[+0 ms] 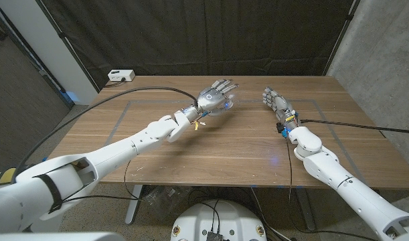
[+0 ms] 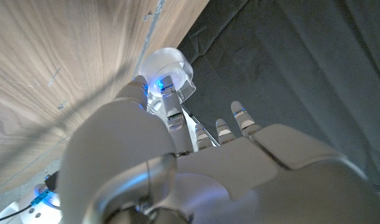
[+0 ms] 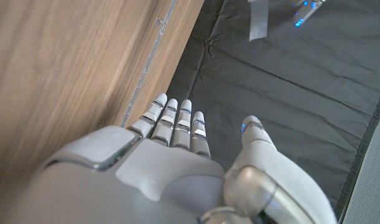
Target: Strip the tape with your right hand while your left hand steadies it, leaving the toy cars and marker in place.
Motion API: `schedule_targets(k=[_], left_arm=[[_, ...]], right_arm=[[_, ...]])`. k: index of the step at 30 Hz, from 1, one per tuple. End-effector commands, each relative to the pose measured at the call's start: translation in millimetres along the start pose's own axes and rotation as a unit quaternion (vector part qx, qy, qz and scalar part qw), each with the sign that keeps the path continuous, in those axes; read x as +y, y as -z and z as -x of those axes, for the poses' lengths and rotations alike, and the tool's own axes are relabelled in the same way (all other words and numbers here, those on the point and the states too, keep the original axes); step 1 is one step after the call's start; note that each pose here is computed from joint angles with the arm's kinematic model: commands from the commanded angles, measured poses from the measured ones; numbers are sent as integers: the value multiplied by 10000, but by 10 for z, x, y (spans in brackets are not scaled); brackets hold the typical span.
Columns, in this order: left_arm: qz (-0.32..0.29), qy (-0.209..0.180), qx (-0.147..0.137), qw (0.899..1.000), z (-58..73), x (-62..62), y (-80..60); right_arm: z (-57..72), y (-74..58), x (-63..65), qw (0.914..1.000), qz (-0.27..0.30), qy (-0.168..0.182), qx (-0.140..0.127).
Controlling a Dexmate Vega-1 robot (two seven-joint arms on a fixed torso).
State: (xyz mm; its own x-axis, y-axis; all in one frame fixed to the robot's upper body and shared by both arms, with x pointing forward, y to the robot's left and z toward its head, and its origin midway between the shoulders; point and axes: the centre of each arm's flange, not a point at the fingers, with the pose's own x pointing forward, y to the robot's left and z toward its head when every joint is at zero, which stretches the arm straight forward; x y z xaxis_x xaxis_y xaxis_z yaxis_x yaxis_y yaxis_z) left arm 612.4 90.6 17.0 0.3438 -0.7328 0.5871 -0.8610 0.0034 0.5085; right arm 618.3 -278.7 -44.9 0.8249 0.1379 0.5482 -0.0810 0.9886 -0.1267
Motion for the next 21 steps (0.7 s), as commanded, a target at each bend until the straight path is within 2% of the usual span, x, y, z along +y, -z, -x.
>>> schedule_targets(k=[1,6,9,10,14,18,21], left_arm=[[147,-825,350,9959,76,83,36],[296,-935,517,9938,76,108,43],[498,-836,599,9934,63,122,54],[622,-699,587,9939,48,129,66],[979,-654,730,9904,41,117,98],[1726,-995,1160,9731,88,91,162],[2181,-999,1391,9608,93,84,201]], right_arm=[[68,-65,56,9989,425,156,113],[104,-63,62,9982,543,245,97],[127,-52,63,9976,612,309,97],[141,-43,64,9974,635,332,87],[169,-29,62,9972,648,377,80],[193,-1,61,9974,604,398,73],[199,14,68,9974,592,407,63]])
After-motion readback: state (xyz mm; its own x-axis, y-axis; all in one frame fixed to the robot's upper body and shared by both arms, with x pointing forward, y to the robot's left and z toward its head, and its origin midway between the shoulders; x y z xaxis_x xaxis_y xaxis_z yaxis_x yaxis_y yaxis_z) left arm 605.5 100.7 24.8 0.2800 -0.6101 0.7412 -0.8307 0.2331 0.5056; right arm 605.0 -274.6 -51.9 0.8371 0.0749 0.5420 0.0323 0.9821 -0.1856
